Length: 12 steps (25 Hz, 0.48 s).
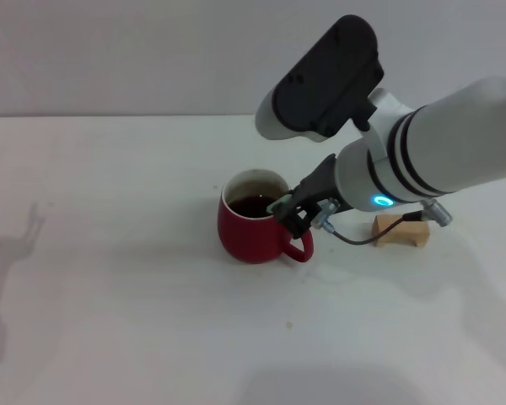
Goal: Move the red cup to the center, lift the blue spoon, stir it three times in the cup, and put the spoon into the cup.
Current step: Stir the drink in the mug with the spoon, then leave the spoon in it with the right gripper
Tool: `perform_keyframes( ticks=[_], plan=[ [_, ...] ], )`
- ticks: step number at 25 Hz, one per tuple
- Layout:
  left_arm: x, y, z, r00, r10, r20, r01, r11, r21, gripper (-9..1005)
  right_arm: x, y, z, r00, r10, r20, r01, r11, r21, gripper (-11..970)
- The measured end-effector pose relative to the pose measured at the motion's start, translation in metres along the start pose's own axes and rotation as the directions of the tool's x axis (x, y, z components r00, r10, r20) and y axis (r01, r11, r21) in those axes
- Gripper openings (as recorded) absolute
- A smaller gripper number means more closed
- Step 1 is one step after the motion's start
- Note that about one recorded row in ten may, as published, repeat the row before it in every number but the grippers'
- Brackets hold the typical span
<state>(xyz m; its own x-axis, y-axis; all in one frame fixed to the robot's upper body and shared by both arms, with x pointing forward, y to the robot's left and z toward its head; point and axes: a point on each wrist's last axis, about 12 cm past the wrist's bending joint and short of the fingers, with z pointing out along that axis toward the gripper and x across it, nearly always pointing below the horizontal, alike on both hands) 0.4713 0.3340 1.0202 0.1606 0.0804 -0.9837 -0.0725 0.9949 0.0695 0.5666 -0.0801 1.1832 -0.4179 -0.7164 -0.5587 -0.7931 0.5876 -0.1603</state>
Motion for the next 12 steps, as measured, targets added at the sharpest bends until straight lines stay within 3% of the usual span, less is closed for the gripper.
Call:
perform_keyframes(
  ticks=[12],
  plan=[
    [-0.001,0.000,-0.001,1.000,-0.001,0.011,0.001,1.000,0.001,847,-0.014,-0.004,0.008,0.998,-0.004,0.062,0.003,1.000,0.018,128]
  ],
)
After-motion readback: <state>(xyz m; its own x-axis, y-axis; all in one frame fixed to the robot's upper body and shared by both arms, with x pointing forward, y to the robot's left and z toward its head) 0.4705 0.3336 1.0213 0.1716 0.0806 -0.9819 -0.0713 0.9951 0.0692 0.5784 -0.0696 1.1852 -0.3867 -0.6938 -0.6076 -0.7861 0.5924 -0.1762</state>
